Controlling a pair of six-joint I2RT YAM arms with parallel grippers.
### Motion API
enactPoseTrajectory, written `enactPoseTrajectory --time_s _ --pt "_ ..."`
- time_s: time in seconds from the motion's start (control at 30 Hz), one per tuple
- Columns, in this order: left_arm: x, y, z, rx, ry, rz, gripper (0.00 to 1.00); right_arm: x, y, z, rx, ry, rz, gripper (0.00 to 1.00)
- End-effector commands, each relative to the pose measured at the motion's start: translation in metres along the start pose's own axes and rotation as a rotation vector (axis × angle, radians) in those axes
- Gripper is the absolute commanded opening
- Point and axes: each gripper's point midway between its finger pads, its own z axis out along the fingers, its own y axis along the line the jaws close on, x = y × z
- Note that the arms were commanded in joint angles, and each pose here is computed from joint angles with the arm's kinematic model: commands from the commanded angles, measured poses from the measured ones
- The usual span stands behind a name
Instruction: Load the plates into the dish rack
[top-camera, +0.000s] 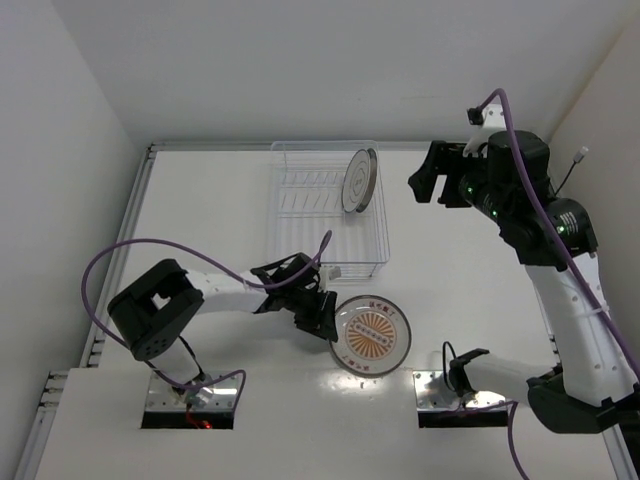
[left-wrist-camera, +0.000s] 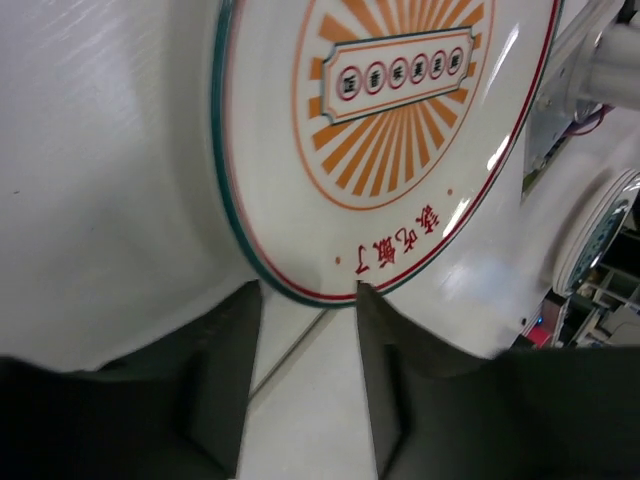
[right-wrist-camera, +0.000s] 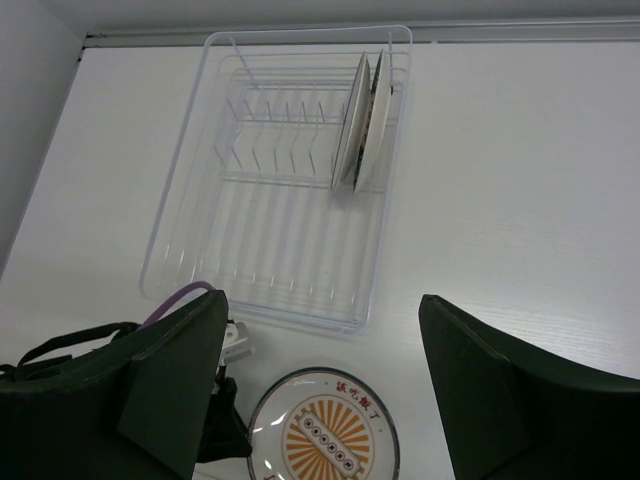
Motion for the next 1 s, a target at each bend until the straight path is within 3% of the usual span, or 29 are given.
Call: enactPoseTrajectory --time_s 0.0,0.03,0.13,0.37,0.5,0.53,0.63,0.97 --pt "-0.004 -0.01 0.008 0.036 -0.032 -0.036 0.33 -0.011 -0.001 -0.006 -0.002 -0.042 -0.011 0.74" --pt "-0.004 -0.01 0.008 0.036 -0.032 -0.036 0.2 -0.012 -0.003 -0.004 0.008 -0.037 -0.009 0.74" --pt "-0.003 -0.014 0.007 0.044 -0.033 -0.034 0.03 -0.015 -0.002 -0.008 0.006 -0.044 -0.008 0.74" --pt "0.005 -0.015 0.009 0.003 -0.005 -0.055 0.01 -0.013 -0.005 -0.013 0.015 -0.045 -0.008 0.74" --pt "0.01 -0.02 0.005 -0.008 -0.037 -0.169 0.45 -0.005 -0.012 -0.023 0.039 -0.072 0.028 0.74" --pt "0.004 -0.026 -0.002 0.009 -0.088 -0.184 0.63 -0.007 -0.012 -0.033 0.03 -0.1 0.043 0.74" --pt "0.007 -0.034 -0.007 0.053 -0.149 -0.255 0.78 0.006 -0.017 -0.033 0.044 -0.09 0.052 0.74" --pt "-0.018 -0.057 -0.013 0.159 -0.413 -0.378 0.78 0.023 -0.015 -0.051 -0.004 -0.097 0.09 0.74"
